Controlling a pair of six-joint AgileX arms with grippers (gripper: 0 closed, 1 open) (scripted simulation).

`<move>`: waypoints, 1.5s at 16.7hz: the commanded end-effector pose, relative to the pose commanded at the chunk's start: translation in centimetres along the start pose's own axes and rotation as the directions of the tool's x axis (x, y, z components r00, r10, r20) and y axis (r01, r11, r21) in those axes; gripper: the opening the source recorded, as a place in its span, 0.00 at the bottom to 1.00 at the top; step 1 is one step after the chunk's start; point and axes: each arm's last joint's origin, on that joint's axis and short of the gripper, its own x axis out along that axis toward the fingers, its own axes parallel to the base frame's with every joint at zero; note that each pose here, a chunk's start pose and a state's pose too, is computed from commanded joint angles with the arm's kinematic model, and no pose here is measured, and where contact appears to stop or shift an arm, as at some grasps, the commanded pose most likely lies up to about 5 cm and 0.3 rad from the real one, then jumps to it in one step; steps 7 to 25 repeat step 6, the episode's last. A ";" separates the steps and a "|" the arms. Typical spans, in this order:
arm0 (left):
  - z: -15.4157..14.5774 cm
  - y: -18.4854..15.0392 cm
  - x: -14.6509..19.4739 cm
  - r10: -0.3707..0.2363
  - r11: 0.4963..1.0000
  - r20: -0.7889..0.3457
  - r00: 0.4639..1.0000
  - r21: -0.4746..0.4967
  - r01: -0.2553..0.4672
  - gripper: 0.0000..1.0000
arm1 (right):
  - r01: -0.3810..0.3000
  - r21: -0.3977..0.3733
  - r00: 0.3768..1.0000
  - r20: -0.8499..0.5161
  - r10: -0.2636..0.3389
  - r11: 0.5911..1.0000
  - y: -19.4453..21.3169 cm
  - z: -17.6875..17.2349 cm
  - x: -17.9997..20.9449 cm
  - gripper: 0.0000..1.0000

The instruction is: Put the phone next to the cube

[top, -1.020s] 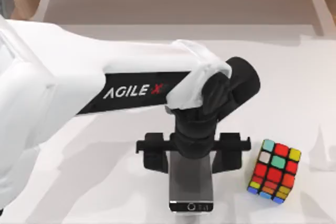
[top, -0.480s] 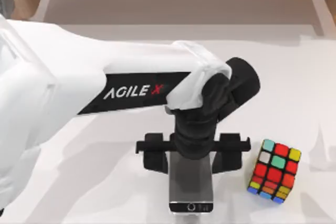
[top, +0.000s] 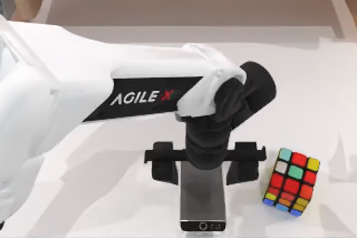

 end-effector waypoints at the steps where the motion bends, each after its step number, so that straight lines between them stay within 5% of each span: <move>1: 0.0 0.0 0.0 0.000 1.000 0.000 1.000 0.000 0.000 1.00 | 0.000 0.000 1.000 0.000 0.000 1.000 0.0 0.0 0.0 1.00; 25: 0.0 0.0 0.0 0.000 1.000 0.000 1.000 0.000 0.000 1.00 | 0.000 0.000 1.000 0.000 0.000 1.000 0.0 0.0 0.0 1.00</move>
